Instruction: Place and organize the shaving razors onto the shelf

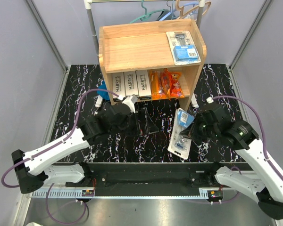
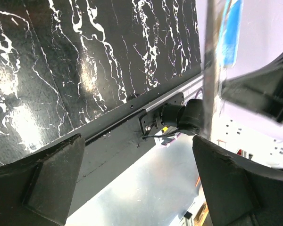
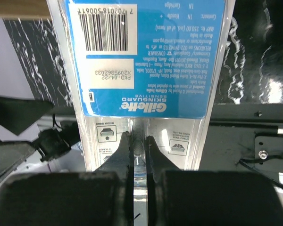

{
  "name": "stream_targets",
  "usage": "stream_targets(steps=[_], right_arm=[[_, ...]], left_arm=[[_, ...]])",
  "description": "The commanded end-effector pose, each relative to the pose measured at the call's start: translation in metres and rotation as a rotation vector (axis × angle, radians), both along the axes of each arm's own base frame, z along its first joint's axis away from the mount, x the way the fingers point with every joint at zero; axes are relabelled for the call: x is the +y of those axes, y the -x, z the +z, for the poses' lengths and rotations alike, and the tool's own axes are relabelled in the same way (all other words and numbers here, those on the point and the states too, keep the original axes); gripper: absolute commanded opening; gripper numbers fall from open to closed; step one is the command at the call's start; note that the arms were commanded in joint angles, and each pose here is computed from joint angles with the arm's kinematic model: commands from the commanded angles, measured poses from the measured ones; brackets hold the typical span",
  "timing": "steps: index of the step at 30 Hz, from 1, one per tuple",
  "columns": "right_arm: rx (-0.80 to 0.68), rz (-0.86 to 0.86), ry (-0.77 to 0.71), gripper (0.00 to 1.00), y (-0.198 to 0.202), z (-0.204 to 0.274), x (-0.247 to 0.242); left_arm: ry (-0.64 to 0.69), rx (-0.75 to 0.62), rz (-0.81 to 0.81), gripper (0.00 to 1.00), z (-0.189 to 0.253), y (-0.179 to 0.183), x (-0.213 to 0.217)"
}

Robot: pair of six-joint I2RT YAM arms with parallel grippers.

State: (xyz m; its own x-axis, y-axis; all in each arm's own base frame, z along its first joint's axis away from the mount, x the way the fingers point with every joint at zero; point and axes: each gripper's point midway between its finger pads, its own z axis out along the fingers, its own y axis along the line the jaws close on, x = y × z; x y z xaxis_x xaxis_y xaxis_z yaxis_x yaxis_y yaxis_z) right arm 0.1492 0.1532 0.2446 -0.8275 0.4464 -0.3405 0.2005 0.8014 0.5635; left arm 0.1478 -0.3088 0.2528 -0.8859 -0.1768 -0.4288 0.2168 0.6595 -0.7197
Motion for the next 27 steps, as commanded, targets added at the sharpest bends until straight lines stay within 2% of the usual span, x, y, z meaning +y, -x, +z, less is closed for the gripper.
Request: stream_targets(steps=[1,12,18,23,25,27], right_arm=[[-0.058,0.002,-0.029,0.0,-0.01,0.017,0.025],[-0.084,0.146,0.027,0.0,0.009,0.02,0.095],[-0.096,0.189,0.02,0.0,0.015,0.024,0.115],[-0.108,0.204,-0.018,0.0,0.02,0.032,0.119],[-0.112,0.224,-0.029,0.0,0.023,0.035,0.123],[-0.117,0.24,-0.042,0.0,0.025,0.038,0.127]], left_arm=[[0.062,-0.055,-0.062,0.99,0.025,-0.002,-0.016],[0.124,-0.043,-0.078,0.99,0.033,-0.001,-0.025],[0.125,-0.023,-0.05,0.98,0.025,-0.004,-0.025],[0.123,-0.02,0.008,0.86,0.018,-0.01,-0.016],[0.125,-0.011,0.035,0.75,0.014,-0.013,-0.013],[0.136,-0.01,0.04,0.71,0.013,-0.014,-0.012]])
